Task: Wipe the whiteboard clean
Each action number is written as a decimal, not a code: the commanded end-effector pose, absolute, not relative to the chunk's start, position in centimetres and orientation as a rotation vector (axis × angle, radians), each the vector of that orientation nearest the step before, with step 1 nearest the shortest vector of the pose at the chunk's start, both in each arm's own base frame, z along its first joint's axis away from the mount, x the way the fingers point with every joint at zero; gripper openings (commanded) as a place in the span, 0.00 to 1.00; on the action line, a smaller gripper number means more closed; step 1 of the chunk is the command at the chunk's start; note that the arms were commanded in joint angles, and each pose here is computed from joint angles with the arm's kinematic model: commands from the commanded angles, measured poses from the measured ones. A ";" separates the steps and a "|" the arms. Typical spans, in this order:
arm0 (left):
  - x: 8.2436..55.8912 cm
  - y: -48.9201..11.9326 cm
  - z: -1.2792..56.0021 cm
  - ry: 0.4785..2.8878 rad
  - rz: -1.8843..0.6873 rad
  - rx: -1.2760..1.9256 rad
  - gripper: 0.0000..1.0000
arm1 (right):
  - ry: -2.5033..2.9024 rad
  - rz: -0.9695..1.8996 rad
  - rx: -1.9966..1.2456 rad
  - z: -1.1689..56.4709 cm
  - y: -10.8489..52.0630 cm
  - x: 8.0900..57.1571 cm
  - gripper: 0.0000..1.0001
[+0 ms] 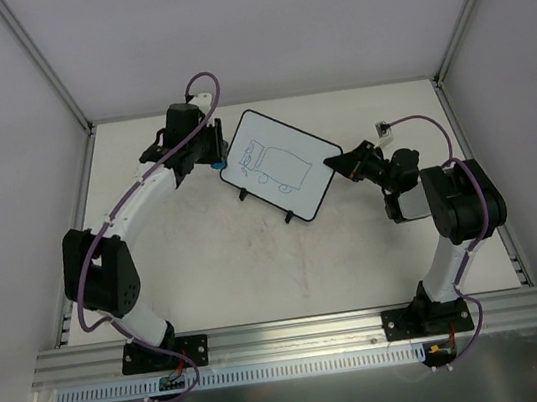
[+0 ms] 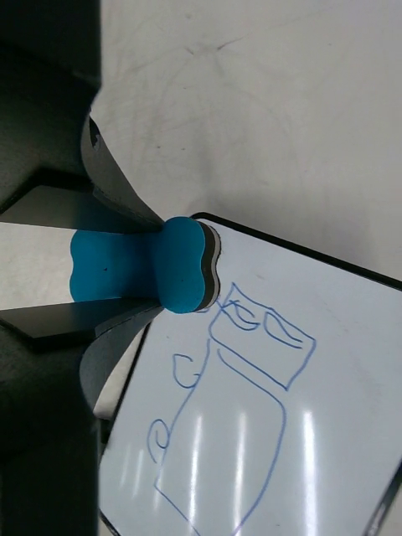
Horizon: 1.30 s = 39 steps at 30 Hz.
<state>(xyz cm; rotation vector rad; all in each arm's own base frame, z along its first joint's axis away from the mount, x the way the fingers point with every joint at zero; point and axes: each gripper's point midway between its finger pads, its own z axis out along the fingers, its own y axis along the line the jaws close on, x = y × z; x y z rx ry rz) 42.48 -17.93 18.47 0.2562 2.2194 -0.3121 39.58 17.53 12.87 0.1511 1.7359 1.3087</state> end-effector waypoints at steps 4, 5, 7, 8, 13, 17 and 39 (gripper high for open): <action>47.4 -21.8 21.6 2.070 -0.460 0.274 0.00 | 1.673 1.298 0.100 14.0 17.7 40.2 0.15; 47.9 -22.2 20.5 2.086 -0.471 0.274 0.00 | 1.675 1.297 0.101 13.9 17.7 40.1 0.14; 48.1 -22.4 19.4 2.085 -0.482 0.271 0.00 | 1.675 1.293 0.092 13.9 17.7 39.9 0.14; 48.6 -22.7 19.9 2.039 -0.502 0.264 0.00 | 1.665 1.285 0.080 14.3 17.6 39.8 0.14; 48.6 -23.4 20.5 1.984 -0.555 0.274 0.00 | 1.661 1.273 0.068 14.6 17.5 39.3 0.14; 48.7 -23.1 19.8 1.986 -0.533 0.283 0.00 | 1.662 1.278 0.074 14.5 17.6 39.4 0.14; 48.8 -23.5 16.6 2.046 -0.494 0.351 0.00 | 1.691 1.222 0.014 14.5 18.3 38.9 0.12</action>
